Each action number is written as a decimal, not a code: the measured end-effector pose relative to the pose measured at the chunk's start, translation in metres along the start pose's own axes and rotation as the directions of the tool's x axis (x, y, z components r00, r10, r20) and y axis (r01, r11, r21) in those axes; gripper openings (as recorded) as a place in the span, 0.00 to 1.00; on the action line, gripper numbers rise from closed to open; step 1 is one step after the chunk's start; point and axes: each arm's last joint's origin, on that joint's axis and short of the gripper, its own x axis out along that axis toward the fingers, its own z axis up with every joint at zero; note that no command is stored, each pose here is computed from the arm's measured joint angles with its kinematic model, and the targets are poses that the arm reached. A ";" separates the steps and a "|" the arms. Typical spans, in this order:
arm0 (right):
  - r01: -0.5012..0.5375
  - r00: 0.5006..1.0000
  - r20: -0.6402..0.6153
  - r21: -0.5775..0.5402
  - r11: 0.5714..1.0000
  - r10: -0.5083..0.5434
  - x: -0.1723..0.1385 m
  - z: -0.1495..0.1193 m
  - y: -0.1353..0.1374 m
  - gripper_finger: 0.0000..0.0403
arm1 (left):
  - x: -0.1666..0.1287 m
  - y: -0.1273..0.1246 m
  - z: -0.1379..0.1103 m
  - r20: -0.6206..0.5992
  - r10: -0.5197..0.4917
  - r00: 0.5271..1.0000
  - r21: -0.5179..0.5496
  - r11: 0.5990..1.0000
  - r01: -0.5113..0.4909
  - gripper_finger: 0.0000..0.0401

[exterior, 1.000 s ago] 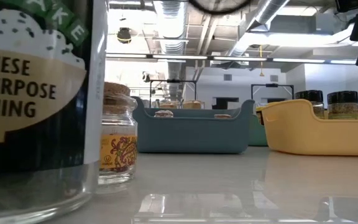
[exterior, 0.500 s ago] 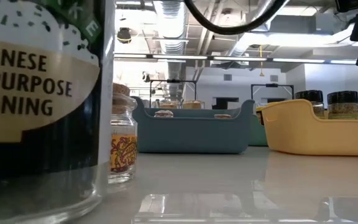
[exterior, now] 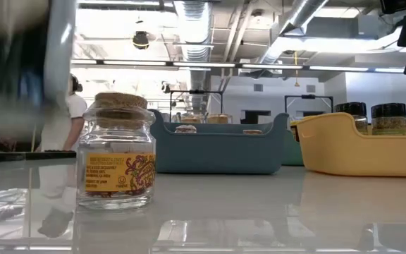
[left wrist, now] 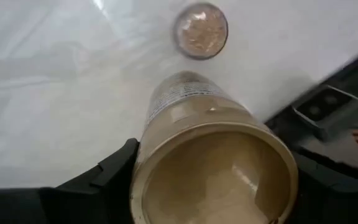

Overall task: Sort spices by type
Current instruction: Put the gold spice bottle into the orange bin, then put the brown spice bottle into the blue bin

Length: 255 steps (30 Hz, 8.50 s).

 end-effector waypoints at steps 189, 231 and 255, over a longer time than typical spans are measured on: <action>-0.012 1.000 0.024 0.089 0.996 0.010 0.005 0.008 0.004 0.91 | 0.007 0.225 0.339 0.405 0.006 0.914 0.073 0.997 -0.038 0.74; -0.012 1.000 0.024 0.082 0.997 0.010 0.005 0.008 0.004 0.91 | 0.003 0.219 0.347 0.485 -0.053 0.873 0.087 0.996 0.012 0.80; -0.011 1.000 0.024 0.083 0.997 0.009 0.005 0.009 0.004 0.91 | -0.058 0.211 0.335 0.432 -0.088 0.898 0.211 0.978 -0.005 0.90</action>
